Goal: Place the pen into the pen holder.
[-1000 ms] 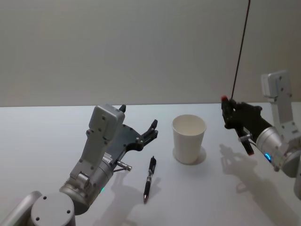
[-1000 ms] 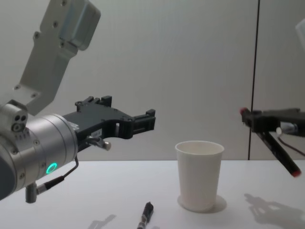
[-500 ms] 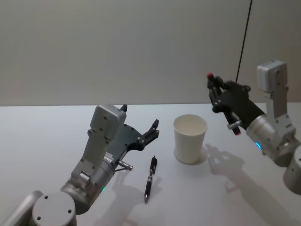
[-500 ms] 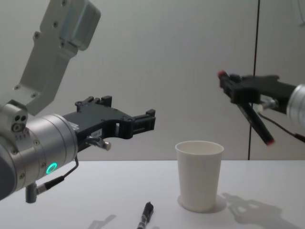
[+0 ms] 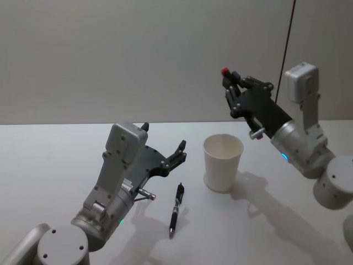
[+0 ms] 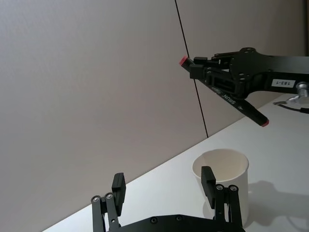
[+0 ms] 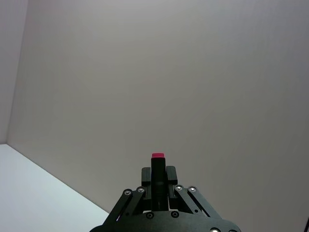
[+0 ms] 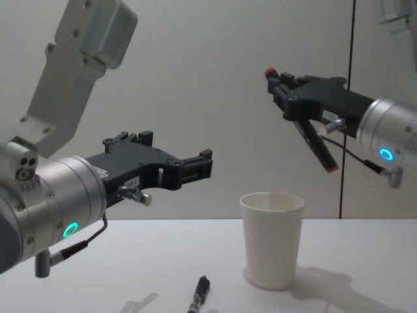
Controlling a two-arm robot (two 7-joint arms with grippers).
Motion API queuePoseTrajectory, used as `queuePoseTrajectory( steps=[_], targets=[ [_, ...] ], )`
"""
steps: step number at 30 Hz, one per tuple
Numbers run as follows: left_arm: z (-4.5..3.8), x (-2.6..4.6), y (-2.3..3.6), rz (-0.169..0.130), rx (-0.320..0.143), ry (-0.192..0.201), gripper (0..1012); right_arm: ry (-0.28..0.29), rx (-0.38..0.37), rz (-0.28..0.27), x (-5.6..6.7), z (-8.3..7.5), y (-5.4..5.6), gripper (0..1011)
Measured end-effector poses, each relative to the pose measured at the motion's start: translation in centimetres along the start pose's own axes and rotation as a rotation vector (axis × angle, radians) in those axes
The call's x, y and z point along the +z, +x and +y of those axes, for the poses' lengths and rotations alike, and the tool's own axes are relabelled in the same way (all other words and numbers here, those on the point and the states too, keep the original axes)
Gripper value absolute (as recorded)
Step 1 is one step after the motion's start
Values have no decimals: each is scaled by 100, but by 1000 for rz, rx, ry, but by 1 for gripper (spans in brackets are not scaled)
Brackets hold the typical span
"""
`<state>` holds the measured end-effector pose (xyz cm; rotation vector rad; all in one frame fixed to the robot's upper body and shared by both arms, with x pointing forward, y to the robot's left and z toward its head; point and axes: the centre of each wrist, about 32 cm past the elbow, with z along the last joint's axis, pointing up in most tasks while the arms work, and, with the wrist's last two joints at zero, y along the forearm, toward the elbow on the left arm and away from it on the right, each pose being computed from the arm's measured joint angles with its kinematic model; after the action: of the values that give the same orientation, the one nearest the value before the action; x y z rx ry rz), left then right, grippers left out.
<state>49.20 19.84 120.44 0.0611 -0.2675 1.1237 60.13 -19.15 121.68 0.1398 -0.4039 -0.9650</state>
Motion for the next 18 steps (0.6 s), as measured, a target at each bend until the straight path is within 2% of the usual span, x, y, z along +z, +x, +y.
queuePoseTrajectory(
  steps=[10,18],
  targets=[
    [0,0,0,0,0,0,1000,14,30,-6,-102,135,7,169],
    [0,0,0,0,0,0,1000,20,66,12,-204,232,-4,168]
  ],
)
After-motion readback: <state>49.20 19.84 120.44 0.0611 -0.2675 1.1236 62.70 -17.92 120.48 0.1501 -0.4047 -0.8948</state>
